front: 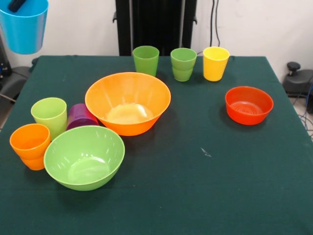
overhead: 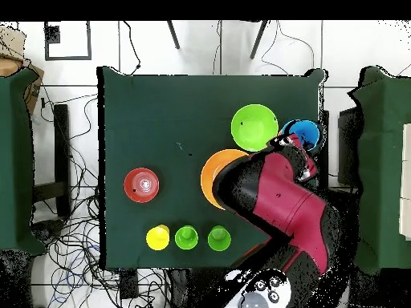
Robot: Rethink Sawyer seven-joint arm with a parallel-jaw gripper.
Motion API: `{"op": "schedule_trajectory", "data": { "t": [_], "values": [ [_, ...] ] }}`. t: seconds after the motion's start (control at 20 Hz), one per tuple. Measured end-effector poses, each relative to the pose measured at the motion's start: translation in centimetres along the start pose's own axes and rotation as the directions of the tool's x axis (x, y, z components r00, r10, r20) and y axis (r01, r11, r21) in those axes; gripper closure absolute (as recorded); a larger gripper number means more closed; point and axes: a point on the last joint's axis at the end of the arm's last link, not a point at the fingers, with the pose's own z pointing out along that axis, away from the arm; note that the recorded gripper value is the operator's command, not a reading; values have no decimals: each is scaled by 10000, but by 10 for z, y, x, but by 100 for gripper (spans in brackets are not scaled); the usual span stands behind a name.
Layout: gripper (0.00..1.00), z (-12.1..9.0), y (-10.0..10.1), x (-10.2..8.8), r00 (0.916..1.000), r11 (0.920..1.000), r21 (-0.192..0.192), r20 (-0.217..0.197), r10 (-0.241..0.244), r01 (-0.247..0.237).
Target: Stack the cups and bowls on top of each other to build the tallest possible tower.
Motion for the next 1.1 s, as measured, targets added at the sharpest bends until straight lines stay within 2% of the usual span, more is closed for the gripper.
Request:
{"op": "schedule_trajectory", "data": {
  "t": [0.4,0.55,0.65,0.95,1.1],
  "values": [
    [100,5,2,-11,9957,9957,-73,-92,923,-924],
    [100,9,4,-14,9919,9917,-217,-82,1265,-1267],
    [100,14,8,-17,9866,9857,-410,-31,1632,-1632],
    [100,27,8,-12,9783,9759,-725,79,2068,-2057],
    [100,32,5,-6,9769,9741,-786,96,2134,-2120]
  ]
}}
